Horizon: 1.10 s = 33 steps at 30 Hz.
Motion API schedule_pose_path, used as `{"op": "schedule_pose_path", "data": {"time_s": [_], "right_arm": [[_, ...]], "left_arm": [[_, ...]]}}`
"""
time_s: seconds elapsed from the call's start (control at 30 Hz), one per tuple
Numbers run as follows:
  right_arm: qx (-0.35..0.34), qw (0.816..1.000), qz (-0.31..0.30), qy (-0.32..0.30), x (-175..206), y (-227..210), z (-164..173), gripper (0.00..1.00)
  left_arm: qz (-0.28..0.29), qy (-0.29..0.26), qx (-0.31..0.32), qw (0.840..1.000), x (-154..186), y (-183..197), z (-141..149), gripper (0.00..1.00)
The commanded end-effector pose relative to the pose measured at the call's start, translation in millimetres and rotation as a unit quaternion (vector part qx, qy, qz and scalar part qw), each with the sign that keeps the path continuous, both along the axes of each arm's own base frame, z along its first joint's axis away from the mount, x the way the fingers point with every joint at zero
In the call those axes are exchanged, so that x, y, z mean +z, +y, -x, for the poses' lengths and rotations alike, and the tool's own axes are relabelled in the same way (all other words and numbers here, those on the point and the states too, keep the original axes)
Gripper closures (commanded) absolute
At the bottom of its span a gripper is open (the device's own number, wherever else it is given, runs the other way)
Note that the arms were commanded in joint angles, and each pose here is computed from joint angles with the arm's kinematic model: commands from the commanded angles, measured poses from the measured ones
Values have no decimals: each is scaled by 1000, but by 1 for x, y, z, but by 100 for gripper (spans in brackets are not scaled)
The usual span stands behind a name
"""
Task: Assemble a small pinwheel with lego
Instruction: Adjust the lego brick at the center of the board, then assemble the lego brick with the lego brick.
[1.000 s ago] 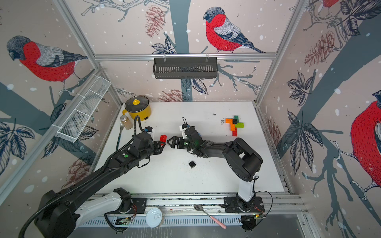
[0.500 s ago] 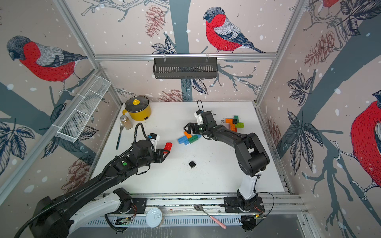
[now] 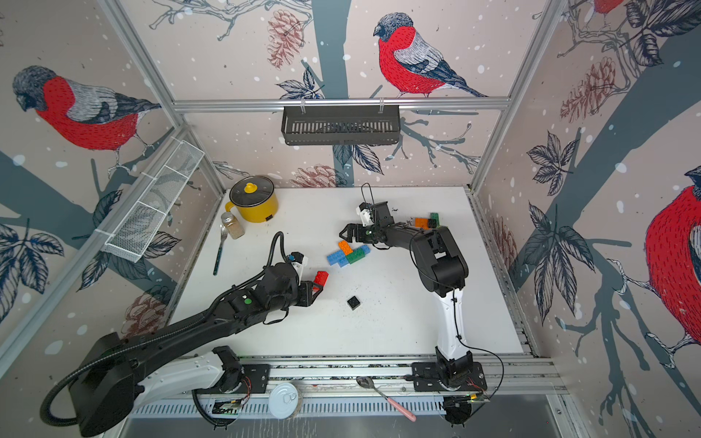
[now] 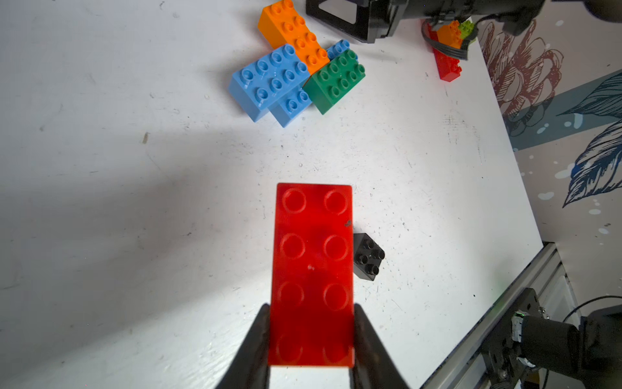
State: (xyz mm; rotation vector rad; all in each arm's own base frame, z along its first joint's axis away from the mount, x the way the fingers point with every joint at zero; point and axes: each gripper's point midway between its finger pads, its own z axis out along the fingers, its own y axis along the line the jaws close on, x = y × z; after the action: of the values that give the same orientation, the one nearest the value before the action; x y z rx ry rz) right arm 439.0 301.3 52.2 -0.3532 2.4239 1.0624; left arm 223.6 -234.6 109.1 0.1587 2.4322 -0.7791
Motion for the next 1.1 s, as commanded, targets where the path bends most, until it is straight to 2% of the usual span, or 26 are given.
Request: {"op": "schedule_pose_path", "data": {"time_s": [0.0, 0.17, 0.33, 0.43, 0.53, 0.6, 0.77, 1.07], "right_arm": [[-10, 998, -7, 58, -11, -8, 31, 1], [-19, 997, -26, 67, -6, -16, 64, 1], [-13, 997, -32, 62, -2, -16, 90, 1], [-20, 999, -11, 39, 2, -23, 86, 1], [-17, 999, -10, 26, 11, -25, 83, 1], [-15, 1000, -9, 21, 14, -25, 82, 1], [-14, 1000, 1, 17, 15, -25, 75, 1], [8, 1000, 11, 16, 20, -16, 68, 1]], "left_arm": [[-7, -14, 9, 1000, 3, -1, -9, 84], [-43, 8, 26, 999, -12, 3, -14, 84], [-74, 0, 15, 997, -21, 3, -24, 84], [-95, -26, -17, 995, -20, -3, -35, 84], [-129, -49, -16, 990, -23, 6, -56, 84], [-143, -56, -20, 988, -26, 11, -68, 84], [-180, -63, -75, 979, -40, -5, -86, 85], [-190, -71, -80, 976, -47, -17, -104, 86]]}}
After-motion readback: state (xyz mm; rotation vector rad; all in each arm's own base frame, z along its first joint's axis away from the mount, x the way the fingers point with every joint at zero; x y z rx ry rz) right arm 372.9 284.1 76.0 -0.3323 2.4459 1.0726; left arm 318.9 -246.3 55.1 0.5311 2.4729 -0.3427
